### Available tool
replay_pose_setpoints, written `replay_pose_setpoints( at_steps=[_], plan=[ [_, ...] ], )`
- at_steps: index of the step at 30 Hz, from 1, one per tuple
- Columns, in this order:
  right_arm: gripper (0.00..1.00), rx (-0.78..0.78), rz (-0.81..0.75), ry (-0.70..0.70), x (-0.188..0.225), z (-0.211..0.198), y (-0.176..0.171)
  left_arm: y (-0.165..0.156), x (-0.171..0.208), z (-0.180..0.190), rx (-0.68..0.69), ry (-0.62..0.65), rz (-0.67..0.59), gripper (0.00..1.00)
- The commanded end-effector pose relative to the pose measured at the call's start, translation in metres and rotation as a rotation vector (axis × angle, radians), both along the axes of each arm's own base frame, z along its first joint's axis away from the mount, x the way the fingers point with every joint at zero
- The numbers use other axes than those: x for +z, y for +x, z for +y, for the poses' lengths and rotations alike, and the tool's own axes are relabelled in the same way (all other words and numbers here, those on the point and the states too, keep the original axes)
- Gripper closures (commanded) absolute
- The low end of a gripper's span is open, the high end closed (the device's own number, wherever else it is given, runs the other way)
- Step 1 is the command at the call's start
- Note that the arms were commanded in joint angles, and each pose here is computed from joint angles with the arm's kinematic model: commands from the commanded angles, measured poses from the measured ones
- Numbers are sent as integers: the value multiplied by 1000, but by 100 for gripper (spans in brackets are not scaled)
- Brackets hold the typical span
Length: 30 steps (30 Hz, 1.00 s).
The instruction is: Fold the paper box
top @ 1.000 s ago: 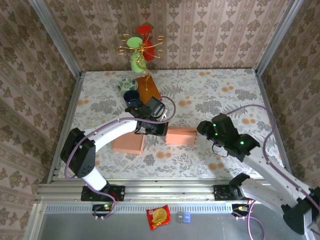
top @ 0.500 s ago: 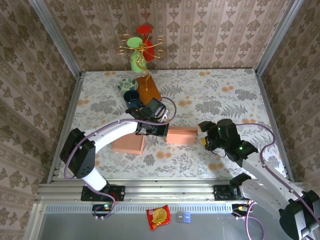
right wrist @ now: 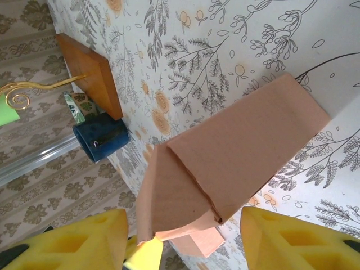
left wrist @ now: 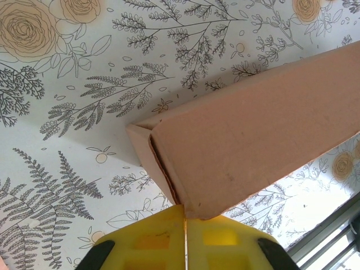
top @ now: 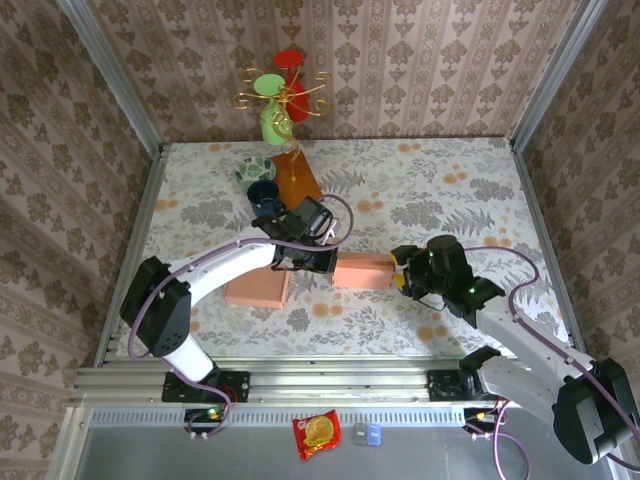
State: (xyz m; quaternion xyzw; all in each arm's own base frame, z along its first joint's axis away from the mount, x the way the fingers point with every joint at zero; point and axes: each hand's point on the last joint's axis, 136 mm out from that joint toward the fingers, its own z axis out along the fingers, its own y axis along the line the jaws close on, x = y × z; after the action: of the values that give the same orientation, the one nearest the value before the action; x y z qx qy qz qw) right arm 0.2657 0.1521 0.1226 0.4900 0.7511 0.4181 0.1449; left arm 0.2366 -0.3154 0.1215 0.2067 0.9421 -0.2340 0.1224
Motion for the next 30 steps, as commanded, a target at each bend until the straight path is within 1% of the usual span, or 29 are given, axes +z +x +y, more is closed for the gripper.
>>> replay_pose_setpoints(
  at_steps=[1, 2, 6, 8, 13, 18, 20, 23, 30],
  plan=[
    [47, -4, 51, -4, -16, -2, -6, -6, 0, 6, 4, 21, 3, 90],
    [49, -3, 58, -5, -18, -2, -7, -5, 2, 6, 7, 16, -2, 90],
    [54, -4, 95, -22, -29, -5, -13, -4, 14, 4, 13, -17, -25, 78],
    [55, -5, 109, -30, -33, -6, -15, -4, 20, 2, 13, -37, -25, 75],
    [57, 0, 141, -48, -40, -8, -19, -3, 35, 2, 59, -101, -3, 72],
    [58, 11, 192, -74, -50, -10, -27, 11, 39, 6, 174, -191, 73, 71],
    [58, 13, 209, -82, -53, -11, -30, 14, 36, 5, 199, -211, 116, 70],
    [58, 9, 227, -92, -56, -13, -32, 15, 26, 2, 197, -205, 175, 70],
    [58, 12, 251, -101, -60, -14, -35, 11, 5, -1, 189, -194, 237, 70]
  ],
)
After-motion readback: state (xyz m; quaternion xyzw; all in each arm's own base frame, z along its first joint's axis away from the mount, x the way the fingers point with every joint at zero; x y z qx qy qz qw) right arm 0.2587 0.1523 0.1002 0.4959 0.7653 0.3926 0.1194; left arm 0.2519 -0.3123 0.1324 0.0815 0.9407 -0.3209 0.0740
